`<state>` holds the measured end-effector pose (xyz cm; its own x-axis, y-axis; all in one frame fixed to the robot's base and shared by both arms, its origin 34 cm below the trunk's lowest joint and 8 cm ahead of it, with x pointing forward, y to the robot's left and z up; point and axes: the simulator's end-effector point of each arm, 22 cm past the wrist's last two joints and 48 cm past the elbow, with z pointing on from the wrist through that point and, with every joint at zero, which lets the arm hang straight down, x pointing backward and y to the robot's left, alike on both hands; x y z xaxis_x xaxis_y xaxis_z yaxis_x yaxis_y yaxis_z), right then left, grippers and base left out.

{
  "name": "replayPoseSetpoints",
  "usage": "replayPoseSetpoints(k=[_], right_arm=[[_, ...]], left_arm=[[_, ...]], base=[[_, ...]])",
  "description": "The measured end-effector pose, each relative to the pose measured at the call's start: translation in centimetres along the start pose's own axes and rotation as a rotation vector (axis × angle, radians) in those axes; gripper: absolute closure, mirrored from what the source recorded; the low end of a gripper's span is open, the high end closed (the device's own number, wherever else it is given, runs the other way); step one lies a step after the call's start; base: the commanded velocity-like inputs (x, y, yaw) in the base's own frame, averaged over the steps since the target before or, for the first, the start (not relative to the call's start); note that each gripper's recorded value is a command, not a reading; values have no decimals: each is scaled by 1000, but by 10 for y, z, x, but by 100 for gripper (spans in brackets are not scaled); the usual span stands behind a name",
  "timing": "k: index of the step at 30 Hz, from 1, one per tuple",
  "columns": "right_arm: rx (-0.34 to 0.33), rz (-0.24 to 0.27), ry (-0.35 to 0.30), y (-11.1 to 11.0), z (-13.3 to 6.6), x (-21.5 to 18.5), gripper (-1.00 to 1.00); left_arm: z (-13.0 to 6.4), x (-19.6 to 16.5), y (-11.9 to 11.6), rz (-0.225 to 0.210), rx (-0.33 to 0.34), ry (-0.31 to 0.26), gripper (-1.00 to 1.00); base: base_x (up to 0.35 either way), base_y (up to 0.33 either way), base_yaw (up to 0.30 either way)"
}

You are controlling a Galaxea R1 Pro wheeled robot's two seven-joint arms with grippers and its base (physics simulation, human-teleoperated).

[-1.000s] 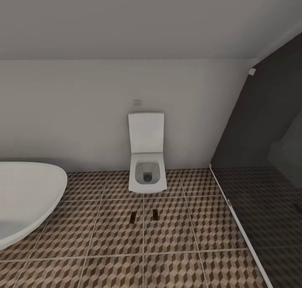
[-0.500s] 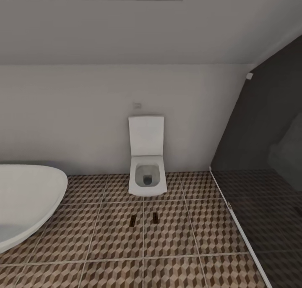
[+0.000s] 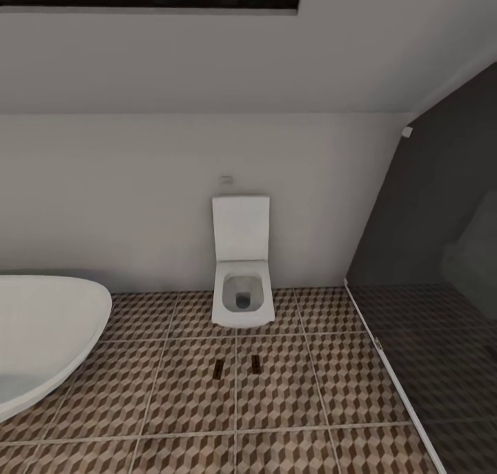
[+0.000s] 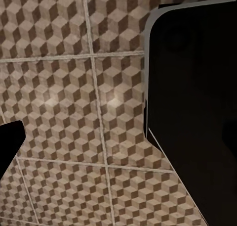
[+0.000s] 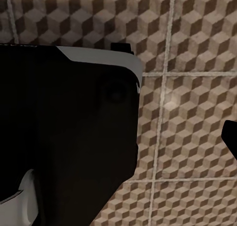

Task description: Take the four mousetraps from the cabinet in the bathroom and place them on the bathroom floor. Make sure all four end up on the same floor surface, and ensure that at least two of them are either under or directly next to the same bathroom sink.

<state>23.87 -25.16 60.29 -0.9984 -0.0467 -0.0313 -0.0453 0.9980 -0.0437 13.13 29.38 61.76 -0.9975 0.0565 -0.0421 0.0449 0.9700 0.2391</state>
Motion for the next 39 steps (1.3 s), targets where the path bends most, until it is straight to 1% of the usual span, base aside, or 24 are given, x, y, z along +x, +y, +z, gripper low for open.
replayPoseSetpoints(k=[39], right_arm=[[5,3,-66,-3,-8,-26,-100]], left_arm=[[-1,-25,2,-17,-4,-64,-100]], base=[[0,0,0]])
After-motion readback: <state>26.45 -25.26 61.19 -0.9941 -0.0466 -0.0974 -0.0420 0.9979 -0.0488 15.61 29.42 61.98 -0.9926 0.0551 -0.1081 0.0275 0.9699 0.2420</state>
